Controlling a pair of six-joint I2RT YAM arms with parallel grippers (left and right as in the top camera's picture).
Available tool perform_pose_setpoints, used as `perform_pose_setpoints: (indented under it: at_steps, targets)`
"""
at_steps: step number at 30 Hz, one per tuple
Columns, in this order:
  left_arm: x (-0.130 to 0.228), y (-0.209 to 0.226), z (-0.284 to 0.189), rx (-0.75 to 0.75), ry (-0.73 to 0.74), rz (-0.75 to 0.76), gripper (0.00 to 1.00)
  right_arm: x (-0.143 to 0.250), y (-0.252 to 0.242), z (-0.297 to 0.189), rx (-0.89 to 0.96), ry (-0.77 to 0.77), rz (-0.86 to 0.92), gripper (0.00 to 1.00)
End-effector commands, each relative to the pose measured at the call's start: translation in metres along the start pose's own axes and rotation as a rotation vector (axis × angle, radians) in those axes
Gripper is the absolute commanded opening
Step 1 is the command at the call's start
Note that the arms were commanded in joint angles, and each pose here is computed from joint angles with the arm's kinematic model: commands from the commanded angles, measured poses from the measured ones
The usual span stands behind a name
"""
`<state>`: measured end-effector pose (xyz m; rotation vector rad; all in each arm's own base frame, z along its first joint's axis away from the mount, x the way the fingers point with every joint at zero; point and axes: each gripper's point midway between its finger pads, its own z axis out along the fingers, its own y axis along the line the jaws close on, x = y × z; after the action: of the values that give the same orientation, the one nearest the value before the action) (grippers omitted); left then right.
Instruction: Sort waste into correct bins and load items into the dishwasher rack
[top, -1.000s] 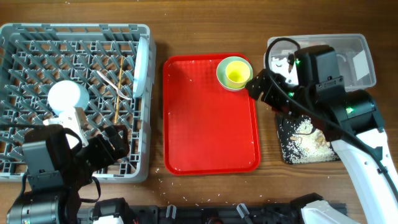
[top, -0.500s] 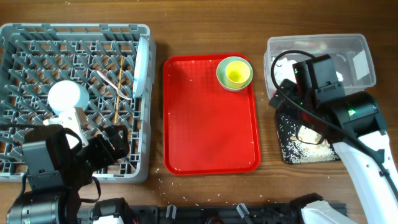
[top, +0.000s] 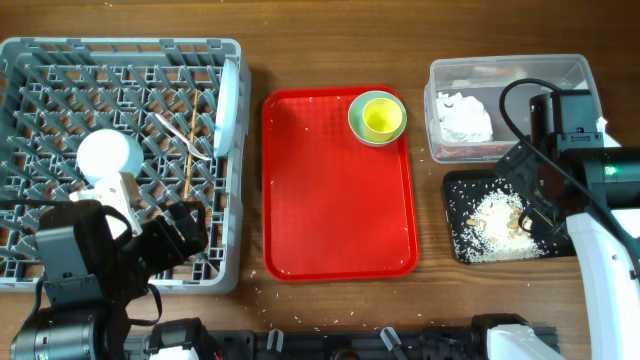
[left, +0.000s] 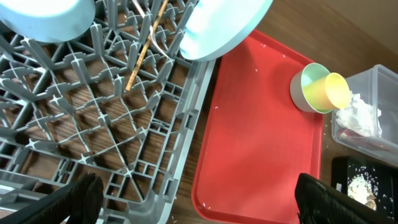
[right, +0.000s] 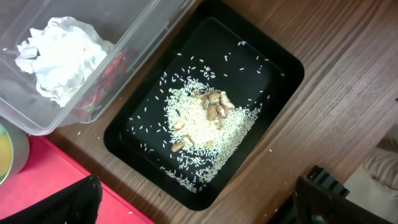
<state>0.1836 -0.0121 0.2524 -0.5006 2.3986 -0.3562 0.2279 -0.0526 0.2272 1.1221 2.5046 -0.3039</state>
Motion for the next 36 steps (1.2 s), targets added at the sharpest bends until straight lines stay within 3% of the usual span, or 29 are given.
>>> perform_pose_setpoints:
  at_steps: [1, 6, 10, 12, 15, 16, 24, 29, 36]
  targets:
    - [-0.002, 0.001, -0.001, -0.001, -0.008, -0.013, 1.0, -0.001, -0.001, -0.004, -0.013, -0.01, 0.018, 1.0]
    - [-0.001, -0.008, -0.001, 0.047, 0.001, -0.088, 1.0, -0.003, 0.001, -0.004, -0.022, -0.018, 0.022, 1.0]
    - [0.021, -0.056, -0.012, 0.315, 0.172, -0.297, 1.0, -0.008, 0.005, -0.004, -0.039, -0.035, 0.031, 1.0]
    - [0.026, -0.074, -0.02, 0.416, 0.233, -0.328, 1.0, -0.011, 0.008, -0.005, -0.052, -0.046, 0.038, 1.0]
    - [0.028, -0.086, -0.027, 0.494, 0.261, -0.305, 0.93, -0.014, 0.012, -0.005, -0.067, -0.059, 0.045, 1.0]
    - [0.028, -0.098, -0.034, 0.58, 0.258, -0.214, 0.91, -0.014, 0.012, -0.005, -0.069, -0.061, 0.046, 1.0]
    - [0.046, -0.147, -0.037, 0.762, 0.396, 0.03, 0.99, -0.015, 0.013, -0.005, -0.07, -0.062, 0.047, 1.0]
    - [0.075, -0.179, 0.0, 0.671, 0.527, 0.198, 1.0, -0.015, 0.014, -0.004, -0.068, -0.061, 0.046, 1.0]
    - [0.039, -0.211, 0.033, 0.36, 0.319, 0.366, 1.0, -0.015, 0.014, -0.004, -0.069, -0.061, 0.046, 1.0]
